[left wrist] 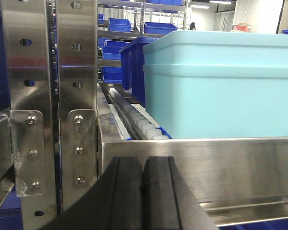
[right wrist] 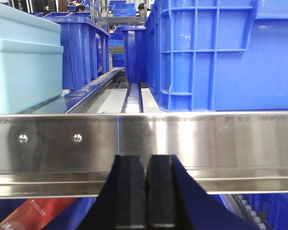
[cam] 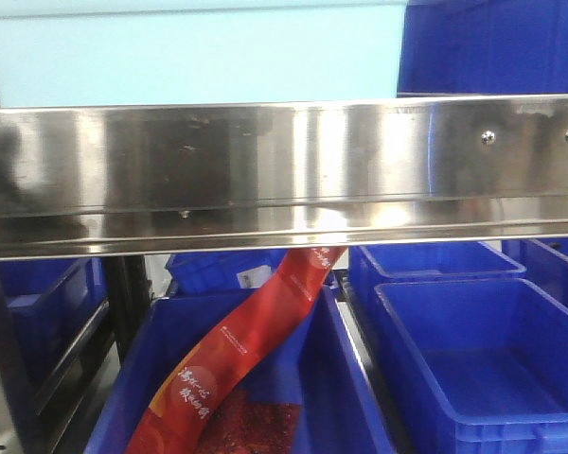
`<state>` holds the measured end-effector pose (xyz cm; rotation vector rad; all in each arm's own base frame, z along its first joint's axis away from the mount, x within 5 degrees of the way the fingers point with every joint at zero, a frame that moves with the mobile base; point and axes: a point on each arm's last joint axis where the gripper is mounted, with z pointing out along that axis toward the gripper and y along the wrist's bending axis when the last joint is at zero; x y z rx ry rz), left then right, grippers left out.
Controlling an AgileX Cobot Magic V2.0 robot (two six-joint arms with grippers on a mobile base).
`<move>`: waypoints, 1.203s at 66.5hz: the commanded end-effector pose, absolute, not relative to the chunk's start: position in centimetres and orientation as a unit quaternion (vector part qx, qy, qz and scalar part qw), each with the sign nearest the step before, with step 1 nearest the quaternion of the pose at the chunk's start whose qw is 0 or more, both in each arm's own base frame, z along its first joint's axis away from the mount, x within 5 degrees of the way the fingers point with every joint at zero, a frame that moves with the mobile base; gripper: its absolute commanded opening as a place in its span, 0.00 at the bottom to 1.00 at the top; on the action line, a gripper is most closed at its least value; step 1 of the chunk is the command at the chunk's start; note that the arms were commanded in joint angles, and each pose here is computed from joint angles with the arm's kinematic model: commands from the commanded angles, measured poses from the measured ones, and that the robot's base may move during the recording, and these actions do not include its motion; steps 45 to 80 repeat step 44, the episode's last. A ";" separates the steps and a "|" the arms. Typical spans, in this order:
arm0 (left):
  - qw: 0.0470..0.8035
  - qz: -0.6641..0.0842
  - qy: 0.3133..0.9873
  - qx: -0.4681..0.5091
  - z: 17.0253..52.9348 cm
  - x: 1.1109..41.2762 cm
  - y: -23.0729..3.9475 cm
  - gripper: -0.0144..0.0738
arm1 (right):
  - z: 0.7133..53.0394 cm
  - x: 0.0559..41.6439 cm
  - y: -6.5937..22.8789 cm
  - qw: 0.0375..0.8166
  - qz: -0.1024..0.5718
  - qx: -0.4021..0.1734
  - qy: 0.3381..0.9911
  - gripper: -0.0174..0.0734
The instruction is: Move two blue bins to right shelf middle
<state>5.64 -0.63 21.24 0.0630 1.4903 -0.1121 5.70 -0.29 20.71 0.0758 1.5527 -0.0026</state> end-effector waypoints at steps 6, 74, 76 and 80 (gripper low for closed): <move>0.739 -0.050 0.671 0.030 21.4 5.6 -0.6 0.04 | 20.9 5.6 -0.3 0.722 -0.004 0.029 0.691 0.01; 0.739 -0.050 0.671 0.030 21.4 5.6 -0.6 0.04 | 20.9 5.6 -0.3 0.722 -0.004 0.029 0.691 0.01; 0.739 -0.050 0.671 0.030 21.4 5.6 -0.6 0.04 | 20.9 5.6 -0.3 0.722 -0.004 0.029 0.691 0.01; 0.739 -0.050 0.671 0.030 21.4 5.6 -0.6 0.04 | 20.9 5.6 -0.3 0.722 -0.004 0.029 0.691 0.01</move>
